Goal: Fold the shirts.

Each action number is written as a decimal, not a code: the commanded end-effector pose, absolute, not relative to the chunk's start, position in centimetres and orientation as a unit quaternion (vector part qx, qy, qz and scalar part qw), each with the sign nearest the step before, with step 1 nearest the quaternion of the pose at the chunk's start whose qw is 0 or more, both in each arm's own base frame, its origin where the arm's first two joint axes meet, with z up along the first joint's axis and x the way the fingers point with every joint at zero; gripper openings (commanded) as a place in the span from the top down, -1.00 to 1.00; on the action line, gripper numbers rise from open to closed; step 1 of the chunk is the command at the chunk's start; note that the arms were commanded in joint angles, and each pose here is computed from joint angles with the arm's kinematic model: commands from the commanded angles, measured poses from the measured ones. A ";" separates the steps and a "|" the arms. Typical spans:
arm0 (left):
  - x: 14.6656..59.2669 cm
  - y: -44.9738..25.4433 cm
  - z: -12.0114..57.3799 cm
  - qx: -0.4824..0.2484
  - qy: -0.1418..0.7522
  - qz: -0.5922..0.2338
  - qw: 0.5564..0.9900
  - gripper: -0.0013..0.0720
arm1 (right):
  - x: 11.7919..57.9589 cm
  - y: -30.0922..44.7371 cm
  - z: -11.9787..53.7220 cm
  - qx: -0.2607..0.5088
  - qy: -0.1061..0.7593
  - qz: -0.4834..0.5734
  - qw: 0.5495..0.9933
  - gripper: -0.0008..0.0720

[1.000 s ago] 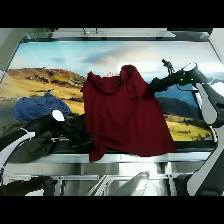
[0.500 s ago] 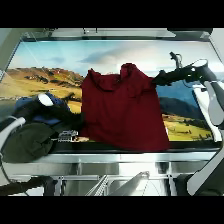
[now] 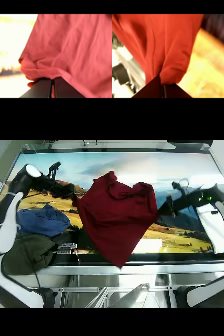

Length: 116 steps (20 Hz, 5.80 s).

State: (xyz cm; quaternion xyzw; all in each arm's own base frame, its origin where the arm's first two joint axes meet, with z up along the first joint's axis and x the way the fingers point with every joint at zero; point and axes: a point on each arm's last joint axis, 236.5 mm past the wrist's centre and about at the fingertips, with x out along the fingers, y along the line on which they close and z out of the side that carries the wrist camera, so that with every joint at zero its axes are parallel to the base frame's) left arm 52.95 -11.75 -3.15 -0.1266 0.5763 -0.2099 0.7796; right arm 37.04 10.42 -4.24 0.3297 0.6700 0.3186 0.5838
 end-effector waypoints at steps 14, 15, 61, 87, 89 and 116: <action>49.9 -11.3 2.8 -0.116 0.607 -0.238 0.749 -0.97 | 30.7 8.2 -6.5 0.271 0.591 0.149 0.745 -0.66; 47.3 -11.0 2.8 -0.128 0.638 -0.232 0.723 -0.97 | 32.4 6.1 -5.4 0.259 0.574 0.134 0.765 -0.66; 23.6 -23.1 -3.2 -0.158 0.756 -0.355 0.526 0.91 | 46.4 8.5 3.5 0.260 0.487 0.264 0.791 0.94; 39.6 -14.1 23.6 -0.216 0.312 -0.401 0.834 0.88 | 42.9 3.0 31.1 0.243 0.151 0.279 0.917 0.94; 44.7 -14.6 16.3 -0.228 0.364 -0.362 0.827 0.89 | 47.5 3.0 21.6 0.275 0.250 0.263 0.890 0.94; 21.7 -9.2 -10.8 -0.219 0.784 -0.151 0.561 0.11 | 41.3 -2.7 5.4 0.330 0.439 0.256 0.795 0.94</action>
